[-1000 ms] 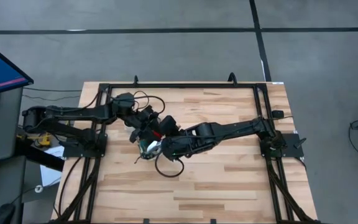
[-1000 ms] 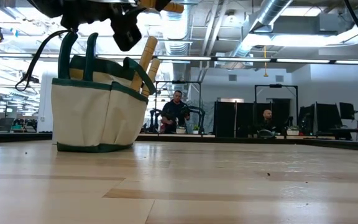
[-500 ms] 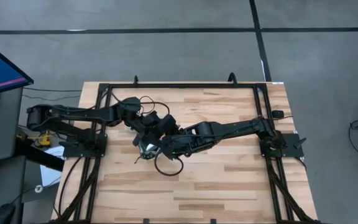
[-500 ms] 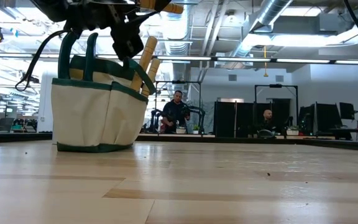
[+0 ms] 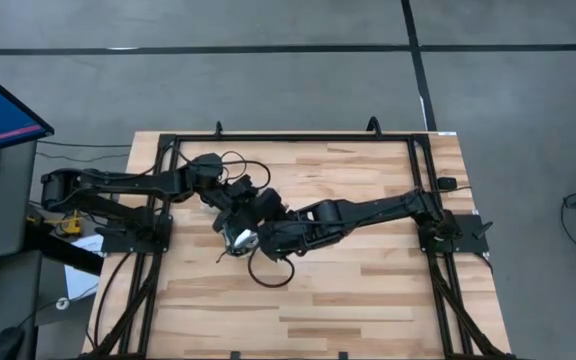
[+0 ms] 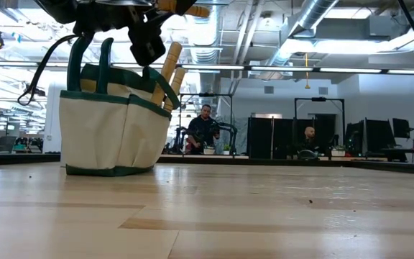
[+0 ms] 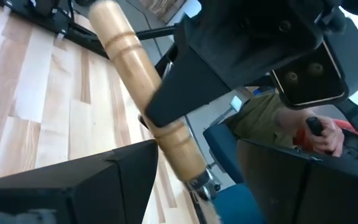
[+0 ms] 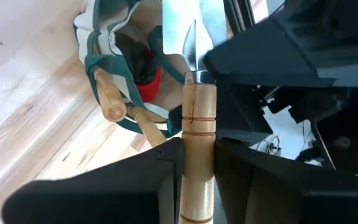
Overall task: Pick & Place Garden tools in Gardening bag
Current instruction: Put the trowel into the gardening bag
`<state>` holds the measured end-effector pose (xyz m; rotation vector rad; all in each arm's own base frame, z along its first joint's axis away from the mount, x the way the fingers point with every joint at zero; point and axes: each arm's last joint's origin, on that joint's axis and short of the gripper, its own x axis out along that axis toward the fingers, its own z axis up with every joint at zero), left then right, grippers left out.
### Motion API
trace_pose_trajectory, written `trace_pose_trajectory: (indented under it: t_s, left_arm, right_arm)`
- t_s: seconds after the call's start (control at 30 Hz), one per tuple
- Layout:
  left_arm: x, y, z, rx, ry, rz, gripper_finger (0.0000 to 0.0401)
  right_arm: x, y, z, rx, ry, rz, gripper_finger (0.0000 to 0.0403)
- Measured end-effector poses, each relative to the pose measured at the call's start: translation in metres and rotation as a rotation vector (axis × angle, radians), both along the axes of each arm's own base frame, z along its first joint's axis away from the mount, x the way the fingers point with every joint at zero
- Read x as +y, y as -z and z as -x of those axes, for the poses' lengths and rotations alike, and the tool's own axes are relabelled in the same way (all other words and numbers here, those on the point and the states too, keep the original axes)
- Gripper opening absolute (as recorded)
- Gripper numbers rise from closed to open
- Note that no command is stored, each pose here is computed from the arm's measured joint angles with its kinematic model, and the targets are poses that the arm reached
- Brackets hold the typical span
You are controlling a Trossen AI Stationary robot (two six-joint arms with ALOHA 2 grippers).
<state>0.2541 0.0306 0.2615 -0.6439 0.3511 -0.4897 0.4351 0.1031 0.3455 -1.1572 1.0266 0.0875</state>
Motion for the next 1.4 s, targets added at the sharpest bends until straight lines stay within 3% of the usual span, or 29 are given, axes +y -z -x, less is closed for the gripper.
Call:
trace_pose_trajectory:
  t_s: [0.2, 0.73, 1.4]
  left_arm:
    - [0.001, 0.0, -0.001, 0.004, -0.034, -0.004, 0.0198]
    - [-0.006, 0.001, 0.0, 0.047, 0.014, 0.047, 0.0096]
    - [-0.01, 0.002, 0.0, 0.081, 0.027, 0.087, 0.0094]
  right_arm:
    - [0.004, -0.001, -0.001, -0.027, -0.008, -0.008, 0.0055]
    - [0.009, -0.001, 0.0, -0.022, -0.022, -0.01, 0.0055]
    - [0.006, -0.001, -0.002, -0.03, -0.022, -0.019, 0.0055]
